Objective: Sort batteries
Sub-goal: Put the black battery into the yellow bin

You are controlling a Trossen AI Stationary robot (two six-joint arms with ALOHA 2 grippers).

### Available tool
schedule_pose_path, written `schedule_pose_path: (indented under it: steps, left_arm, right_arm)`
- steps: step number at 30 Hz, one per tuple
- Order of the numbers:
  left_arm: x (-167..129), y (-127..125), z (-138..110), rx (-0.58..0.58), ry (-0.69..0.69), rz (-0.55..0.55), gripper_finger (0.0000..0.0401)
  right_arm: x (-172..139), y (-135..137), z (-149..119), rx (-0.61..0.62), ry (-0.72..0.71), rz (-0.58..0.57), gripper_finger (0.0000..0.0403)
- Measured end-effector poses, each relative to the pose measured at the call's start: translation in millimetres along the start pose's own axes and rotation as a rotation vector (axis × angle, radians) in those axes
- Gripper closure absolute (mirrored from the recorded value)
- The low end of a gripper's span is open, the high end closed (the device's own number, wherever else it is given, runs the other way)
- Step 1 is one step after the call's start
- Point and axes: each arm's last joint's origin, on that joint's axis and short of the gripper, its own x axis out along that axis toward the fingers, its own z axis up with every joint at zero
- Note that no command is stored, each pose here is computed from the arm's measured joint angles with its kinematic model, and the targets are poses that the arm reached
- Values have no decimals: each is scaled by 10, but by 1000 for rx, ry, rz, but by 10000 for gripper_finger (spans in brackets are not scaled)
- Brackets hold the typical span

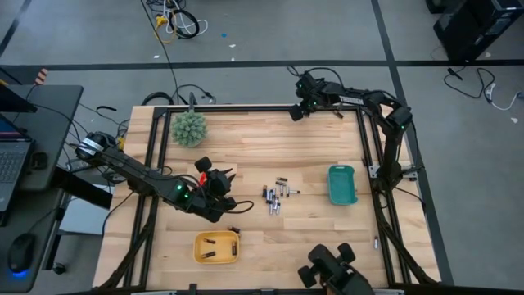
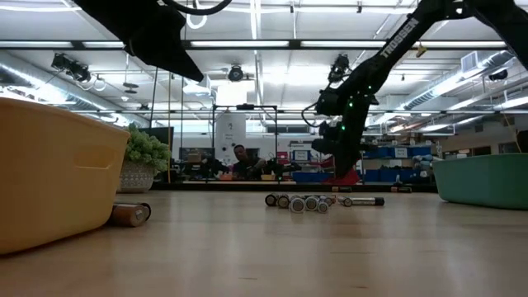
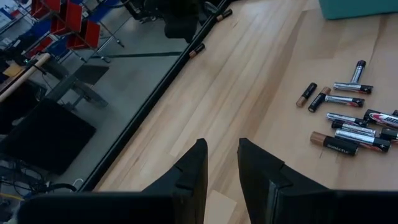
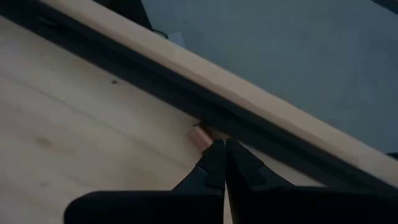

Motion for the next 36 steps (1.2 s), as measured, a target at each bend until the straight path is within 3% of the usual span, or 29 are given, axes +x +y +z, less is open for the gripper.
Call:
schedule_pose_path:
  steps: [10, 25, 36]
  left_arm:
    - [3, 4, -1, 82, 1, 5, 316]
    - [124, 98, -3, 139, 37, 67, 316]
    - [140, 109, -1, 155, 41, 72, 316]
  right_arm:
    - [-8, 3, -6, -97, 6, -9, 398]
    - [109, -4, -172, -76, 43, -19, 398]
    - [155, -6, -173, -68, -22, -36, 398]
